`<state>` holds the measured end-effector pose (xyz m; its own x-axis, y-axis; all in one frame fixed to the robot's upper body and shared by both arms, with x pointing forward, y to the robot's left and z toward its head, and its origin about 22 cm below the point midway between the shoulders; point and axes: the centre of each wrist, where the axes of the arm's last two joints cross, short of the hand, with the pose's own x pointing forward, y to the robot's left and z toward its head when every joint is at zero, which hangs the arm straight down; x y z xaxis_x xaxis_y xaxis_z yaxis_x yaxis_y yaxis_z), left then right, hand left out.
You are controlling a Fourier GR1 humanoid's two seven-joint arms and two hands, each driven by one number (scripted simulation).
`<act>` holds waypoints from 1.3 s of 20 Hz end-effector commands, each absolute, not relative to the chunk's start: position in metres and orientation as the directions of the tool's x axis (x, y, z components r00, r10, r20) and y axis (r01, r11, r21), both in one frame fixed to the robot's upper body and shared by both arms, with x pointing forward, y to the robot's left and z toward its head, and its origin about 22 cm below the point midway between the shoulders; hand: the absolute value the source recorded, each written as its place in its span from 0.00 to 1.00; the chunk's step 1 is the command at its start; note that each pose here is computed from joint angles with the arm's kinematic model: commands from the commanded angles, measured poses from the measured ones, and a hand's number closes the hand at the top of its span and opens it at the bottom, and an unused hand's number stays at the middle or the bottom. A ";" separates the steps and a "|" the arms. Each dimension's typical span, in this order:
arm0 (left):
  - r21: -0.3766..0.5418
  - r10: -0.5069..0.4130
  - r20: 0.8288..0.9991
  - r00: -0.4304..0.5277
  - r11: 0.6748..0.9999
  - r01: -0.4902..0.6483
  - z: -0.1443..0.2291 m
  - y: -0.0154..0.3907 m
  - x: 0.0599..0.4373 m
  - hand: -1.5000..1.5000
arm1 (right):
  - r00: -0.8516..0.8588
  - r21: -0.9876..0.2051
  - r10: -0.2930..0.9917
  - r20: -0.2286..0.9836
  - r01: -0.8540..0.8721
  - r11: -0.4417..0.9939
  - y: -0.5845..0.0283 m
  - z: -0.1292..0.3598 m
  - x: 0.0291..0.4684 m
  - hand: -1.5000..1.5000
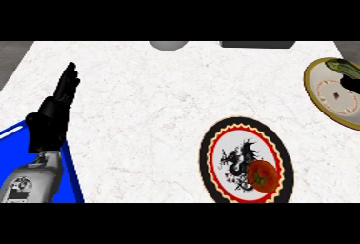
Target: Pick the squash from the plate and place it in the bowl
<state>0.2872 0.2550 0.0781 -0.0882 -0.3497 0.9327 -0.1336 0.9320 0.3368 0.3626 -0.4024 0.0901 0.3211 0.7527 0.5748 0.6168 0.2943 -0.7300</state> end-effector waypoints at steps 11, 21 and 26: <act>0.316 -0.328 0.938 -0.110 0.942 -0.118 0.082 0.249 0.293 0.50 | 0.425 -0.735 0.632 0.648 0.568 0.371 -0.472 0.066 0.351 0.00; 0.335 -0.347 0.930 -0.124 0.936 -0.111 0.086 0.252 0.306 0.50 | 0.155 -0.507 0.565 0.810 0.669 0.544 -0.476 0.065 0.349 0.00; 0.313 -0.325 0.940 -0.106 0.942 -0.118 0.081 0.246 0.301 0.50 | 0.132 -0.437 0.500 0.856 0.703 0.561 -0.498 0.061 0.330 0.00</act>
